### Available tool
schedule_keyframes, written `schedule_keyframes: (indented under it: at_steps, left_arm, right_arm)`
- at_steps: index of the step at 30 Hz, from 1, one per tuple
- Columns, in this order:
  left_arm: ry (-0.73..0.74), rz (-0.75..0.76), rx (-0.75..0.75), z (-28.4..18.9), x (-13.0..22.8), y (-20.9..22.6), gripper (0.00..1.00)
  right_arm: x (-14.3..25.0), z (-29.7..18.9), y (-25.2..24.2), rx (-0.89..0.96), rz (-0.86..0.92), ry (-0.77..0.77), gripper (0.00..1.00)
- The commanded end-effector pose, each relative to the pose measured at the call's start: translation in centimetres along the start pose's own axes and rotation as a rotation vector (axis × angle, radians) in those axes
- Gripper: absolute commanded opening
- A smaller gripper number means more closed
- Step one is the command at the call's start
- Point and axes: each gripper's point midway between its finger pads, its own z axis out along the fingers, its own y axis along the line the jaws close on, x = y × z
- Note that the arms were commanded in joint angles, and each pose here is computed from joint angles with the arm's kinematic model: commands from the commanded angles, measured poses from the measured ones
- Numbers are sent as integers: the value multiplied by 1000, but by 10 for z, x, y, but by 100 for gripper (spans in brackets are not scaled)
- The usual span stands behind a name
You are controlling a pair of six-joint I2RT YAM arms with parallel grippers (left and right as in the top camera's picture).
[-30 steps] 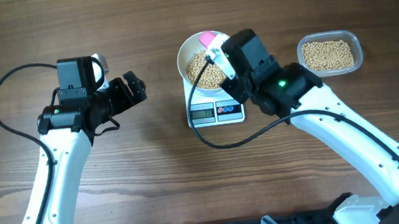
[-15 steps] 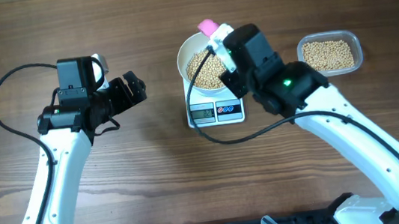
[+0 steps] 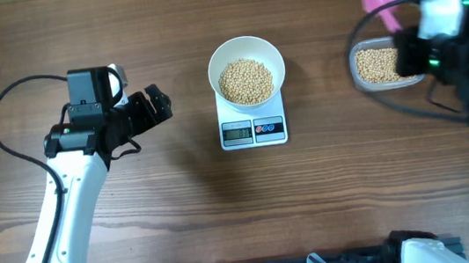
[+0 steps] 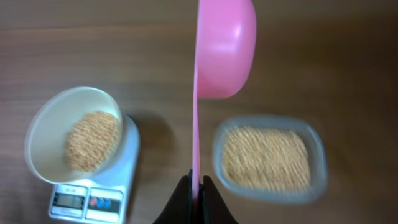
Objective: Scoop item into bowl and weigh 150g on scale
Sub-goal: 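Carry the empty pink scoop right to the soybean tub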
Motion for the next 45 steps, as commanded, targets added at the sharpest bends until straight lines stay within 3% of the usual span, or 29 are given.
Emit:
schedule_keyframes:
  at_steps: [1, 10, 22, 31, 45]
  left_arm:
    - [-16, 13, -7, -2, -6, -2, 100]
    - [-16, 13, -7, -2, -6, -2, 100]
    - [-15, 13, -6, -2, -6, -2, 100]
    - [-15, 13, -6, -2, -6, -2, 100]
    - [-15, 13, -6, -2, -6, -2, 100]
  right_arm:
    - [15, 1, -29, -15, 114, 50, 4]
    - [49, 23, -65, 66, 197, 167, 4]
    - [67, 51, -74, 26, 0, 266, 4]
    - [77, 55, -74, 17, 18, 308, 4]
    - [87, 52, -91, 190, -60, 395, 4]
